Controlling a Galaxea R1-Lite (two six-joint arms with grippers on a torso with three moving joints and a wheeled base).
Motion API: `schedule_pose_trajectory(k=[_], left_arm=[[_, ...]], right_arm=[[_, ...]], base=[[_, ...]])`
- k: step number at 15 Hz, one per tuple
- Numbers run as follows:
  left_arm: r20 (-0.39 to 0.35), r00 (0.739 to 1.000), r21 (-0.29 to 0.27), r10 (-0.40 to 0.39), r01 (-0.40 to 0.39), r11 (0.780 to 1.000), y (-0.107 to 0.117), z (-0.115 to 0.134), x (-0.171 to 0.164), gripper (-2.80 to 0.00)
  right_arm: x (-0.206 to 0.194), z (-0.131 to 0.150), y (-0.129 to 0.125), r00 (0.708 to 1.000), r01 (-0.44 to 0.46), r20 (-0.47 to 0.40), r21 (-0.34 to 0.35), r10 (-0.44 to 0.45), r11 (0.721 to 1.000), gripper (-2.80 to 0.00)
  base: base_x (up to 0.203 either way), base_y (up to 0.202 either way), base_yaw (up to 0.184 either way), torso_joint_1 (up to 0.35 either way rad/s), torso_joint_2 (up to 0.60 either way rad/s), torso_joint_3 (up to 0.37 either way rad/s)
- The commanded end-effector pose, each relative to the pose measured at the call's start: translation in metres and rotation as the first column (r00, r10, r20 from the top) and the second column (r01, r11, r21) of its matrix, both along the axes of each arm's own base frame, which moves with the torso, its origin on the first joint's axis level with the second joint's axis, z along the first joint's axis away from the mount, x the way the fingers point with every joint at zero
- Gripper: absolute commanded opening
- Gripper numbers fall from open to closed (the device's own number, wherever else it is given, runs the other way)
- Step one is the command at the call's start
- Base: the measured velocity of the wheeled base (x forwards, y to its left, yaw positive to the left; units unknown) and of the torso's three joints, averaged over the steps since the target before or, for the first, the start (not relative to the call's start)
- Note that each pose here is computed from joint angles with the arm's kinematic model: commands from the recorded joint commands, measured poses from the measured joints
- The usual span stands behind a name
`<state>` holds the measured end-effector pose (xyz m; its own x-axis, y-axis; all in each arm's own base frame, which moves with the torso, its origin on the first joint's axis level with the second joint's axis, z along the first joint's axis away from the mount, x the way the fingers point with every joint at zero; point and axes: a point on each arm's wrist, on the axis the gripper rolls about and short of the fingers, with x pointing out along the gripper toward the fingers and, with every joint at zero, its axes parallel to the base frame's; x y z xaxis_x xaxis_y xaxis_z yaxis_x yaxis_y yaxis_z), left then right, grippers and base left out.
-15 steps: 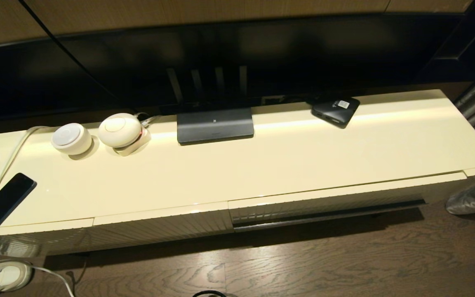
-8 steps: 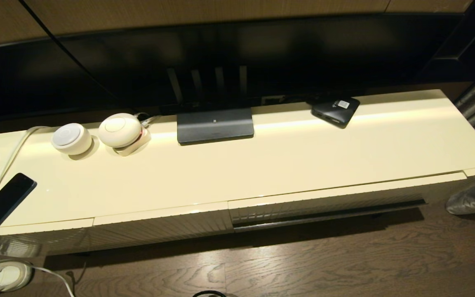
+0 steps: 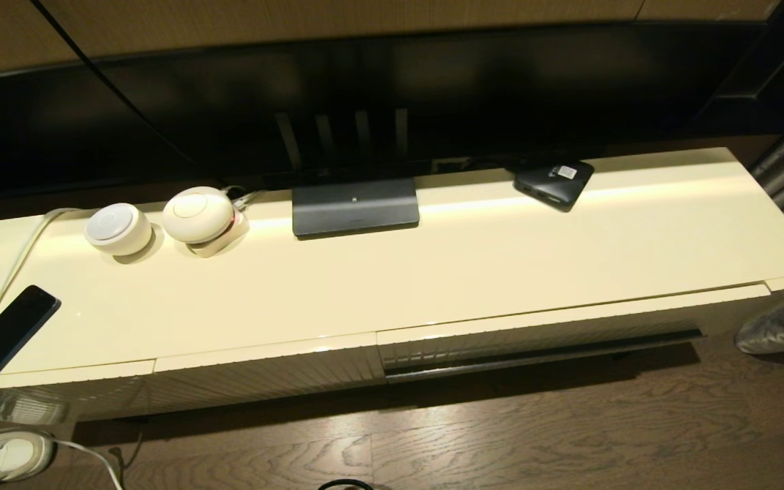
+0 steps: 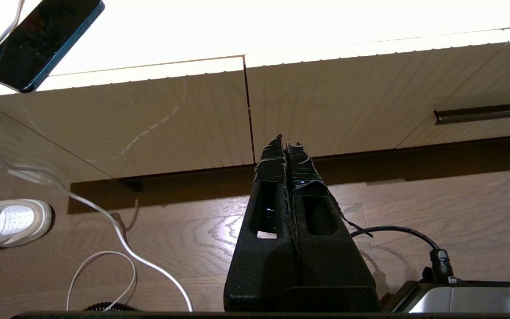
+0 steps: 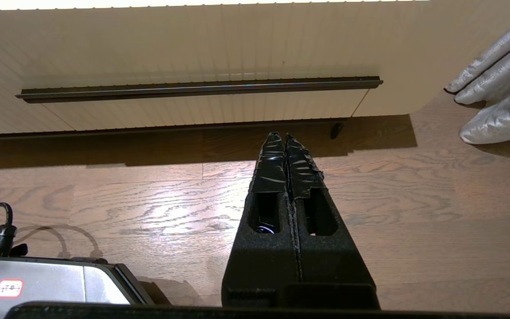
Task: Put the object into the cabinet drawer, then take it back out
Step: Open the drawer
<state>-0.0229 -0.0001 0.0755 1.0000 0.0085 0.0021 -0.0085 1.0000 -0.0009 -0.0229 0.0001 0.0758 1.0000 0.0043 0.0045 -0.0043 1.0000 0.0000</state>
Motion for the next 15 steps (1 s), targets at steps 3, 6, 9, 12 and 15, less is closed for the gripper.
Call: schedule_pose_trajectory(k=[3, 6, 9, 12, 15], left_arm=[[-0.004, 1.0, -0.001, 0.001, -0.001, 1.0, 0.0, -0.0008, 0.0003, -2.8], [-0.004, 1.0, -0.001, 0.001, -0.001, 1.0, 0.0, -0.0008, 0.0003, -2.8], [-0.004, 1.0, -0.001, 0.001, -0.001, 1.0, 0.0, -0.0008, 0.0003, -2.8], [-0.005, 1.0, -0.001, 0.001, -0.001, 1.0, 0.0, -0.0009, 0.0003, -2.8], [-0.004, 1.0, -0.001, 0.001, -0.001, 1.0, 0.0, -0.0008, 0.0003, -2.8]], right_arm=[[0.0001, 0.0002, 0.0, 1.0, 0.0, 0.0, 0.0, 0.0, 1.0, -2.8], [0.0001, 0.0, 0.0, 1.0, 0.0, -0.001, 0.0, 0.0, 1.0, -2.8], [0.0001, 0.0002, 0.0, 1.0, 0.0, 0.0, 0.0, 0.0, 1.0, -2.8], [0.0001, 0.0, 0.0, 1.0, 0.0, -0.001, 0.0, 0.0, 1.0, -2.8], [0.0001, 0.0002, 0.0, 1.0, 0.0, 0.0, 0.0, 0.0, 1.0, -2.8]], base=[[0.0, 0.0, 0.0, 0.0, 0.0, 0.0], [0.0, 0.0, 0.0, 0.0, 0.0, 0.0], [0.0, 0.0, 0.0, 0.0, 0.0, 0.0], [0.0, 0.0, 0.0, 0.0, 0.0, 0.0], [0.0, 0.0, 0.0, 0.0, 0.0, 0.0]])
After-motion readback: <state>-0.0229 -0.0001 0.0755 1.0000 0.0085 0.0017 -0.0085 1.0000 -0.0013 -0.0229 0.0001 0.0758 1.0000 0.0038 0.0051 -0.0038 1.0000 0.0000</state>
